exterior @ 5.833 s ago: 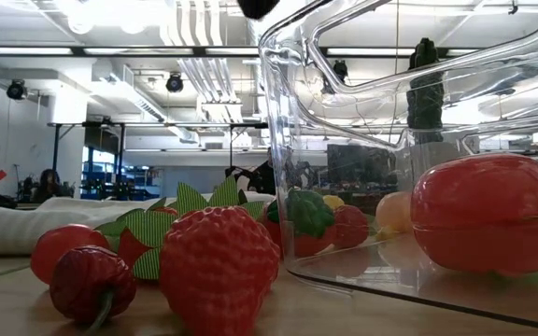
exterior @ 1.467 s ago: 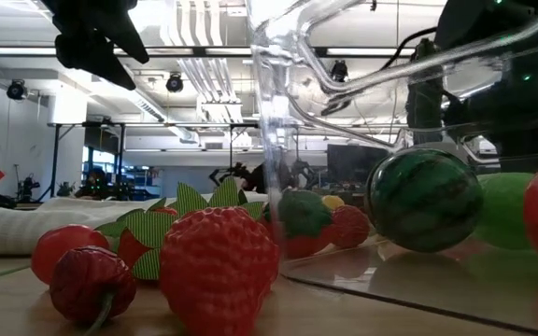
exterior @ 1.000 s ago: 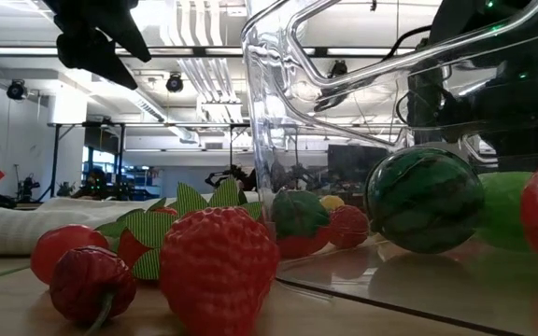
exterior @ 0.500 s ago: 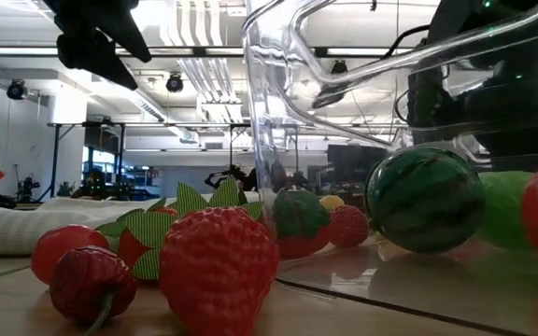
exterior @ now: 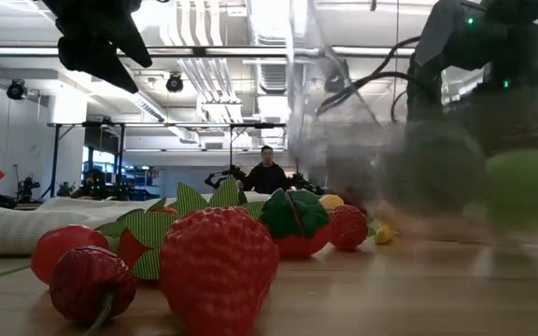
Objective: Pick and placing Produce into tupperware
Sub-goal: Adjust the transparent bin
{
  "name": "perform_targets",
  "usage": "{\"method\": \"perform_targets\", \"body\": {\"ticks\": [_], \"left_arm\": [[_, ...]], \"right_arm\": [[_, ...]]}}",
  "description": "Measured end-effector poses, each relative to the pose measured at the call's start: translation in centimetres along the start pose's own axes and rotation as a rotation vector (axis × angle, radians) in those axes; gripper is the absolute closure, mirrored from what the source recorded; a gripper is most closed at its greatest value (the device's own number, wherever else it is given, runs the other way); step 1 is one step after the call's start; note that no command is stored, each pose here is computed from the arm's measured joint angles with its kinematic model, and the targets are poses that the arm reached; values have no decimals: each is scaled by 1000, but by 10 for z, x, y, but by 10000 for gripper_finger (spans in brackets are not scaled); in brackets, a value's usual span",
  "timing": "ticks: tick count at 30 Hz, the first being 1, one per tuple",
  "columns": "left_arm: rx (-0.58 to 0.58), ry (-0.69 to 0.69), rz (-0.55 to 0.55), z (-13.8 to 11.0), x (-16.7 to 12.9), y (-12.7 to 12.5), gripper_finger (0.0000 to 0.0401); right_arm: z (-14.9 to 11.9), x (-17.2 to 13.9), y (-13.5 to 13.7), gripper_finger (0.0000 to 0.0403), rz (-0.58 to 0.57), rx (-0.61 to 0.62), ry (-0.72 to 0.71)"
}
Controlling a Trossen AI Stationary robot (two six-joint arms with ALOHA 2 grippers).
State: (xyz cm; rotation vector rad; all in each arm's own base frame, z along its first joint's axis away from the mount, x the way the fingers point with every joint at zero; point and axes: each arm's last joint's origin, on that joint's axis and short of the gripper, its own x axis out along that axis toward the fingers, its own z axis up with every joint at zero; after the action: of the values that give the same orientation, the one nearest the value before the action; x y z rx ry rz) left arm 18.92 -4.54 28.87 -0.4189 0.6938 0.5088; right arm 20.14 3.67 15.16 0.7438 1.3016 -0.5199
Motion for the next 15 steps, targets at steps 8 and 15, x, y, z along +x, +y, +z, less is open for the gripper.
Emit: {"method": "perform_targets", "body": {"ticks": [8, 15], "left_arm": [[4, 6, 6, -1, 2, -1, 60], [8, 11, 12, -1, 4, -2, 60]], "right_arm": [[-1, -2, 1, 218, 42, 17, 45], [-3, -19, 1, 218, 128, -32, -8]]}}
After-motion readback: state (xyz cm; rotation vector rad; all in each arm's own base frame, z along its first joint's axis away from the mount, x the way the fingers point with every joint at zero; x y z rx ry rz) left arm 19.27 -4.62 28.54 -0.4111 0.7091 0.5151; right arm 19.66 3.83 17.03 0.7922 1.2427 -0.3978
